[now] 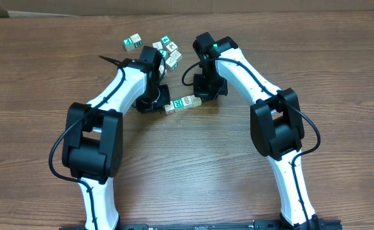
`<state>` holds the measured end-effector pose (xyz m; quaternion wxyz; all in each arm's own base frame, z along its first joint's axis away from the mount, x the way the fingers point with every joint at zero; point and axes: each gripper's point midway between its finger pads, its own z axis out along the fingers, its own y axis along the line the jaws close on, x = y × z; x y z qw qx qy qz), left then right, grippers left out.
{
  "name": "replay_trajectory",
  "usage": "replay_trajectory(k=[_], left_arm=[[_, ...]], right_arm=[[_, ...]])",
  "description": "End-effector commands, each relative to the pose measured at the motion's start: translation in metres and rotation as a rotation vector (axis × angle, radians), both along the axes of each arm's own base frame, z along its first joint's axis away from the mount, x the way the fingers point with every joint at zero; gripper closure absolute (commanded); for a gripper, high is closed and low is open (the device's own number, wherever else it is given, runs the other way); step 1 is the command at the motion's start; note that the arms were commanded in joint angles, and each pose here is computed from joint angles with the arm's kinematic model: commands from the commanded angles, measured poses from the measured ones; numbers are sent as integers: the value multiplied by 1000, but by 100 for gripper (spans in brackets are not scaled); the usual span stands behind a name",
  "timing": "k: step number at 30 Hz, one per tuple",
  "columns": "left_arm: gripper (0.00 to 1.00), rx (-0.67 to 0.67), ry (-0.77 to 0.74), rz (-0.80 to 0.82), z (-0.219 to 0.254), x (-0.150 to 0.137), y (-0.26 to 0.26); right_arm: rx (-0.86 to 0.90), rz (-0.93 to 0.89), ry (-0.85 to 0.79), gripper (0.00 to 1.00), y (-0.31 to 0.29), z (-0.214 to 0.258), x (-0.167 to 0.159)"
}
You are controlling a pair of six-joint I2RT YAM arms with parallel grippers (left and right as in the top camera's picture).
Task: Form a horizontal line
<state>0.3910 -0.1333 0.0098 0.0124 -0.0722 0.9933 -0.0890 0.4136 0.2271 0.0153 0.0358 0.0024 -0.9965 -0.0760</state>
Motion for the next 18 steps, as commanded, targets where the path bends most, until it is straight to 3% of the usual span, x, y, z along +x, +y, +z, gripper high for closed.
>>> replay_trajectory(k=[1, 18], left_arm=[[96, 16, 2, -16, -2, -3, -1], [96, 13, -9, -20, -2, -1, -3]], right_arm=[[-12, -6, -9, 96, -2, -1, 4], [-13, -6, 2, 96, -2, -1, 1]])
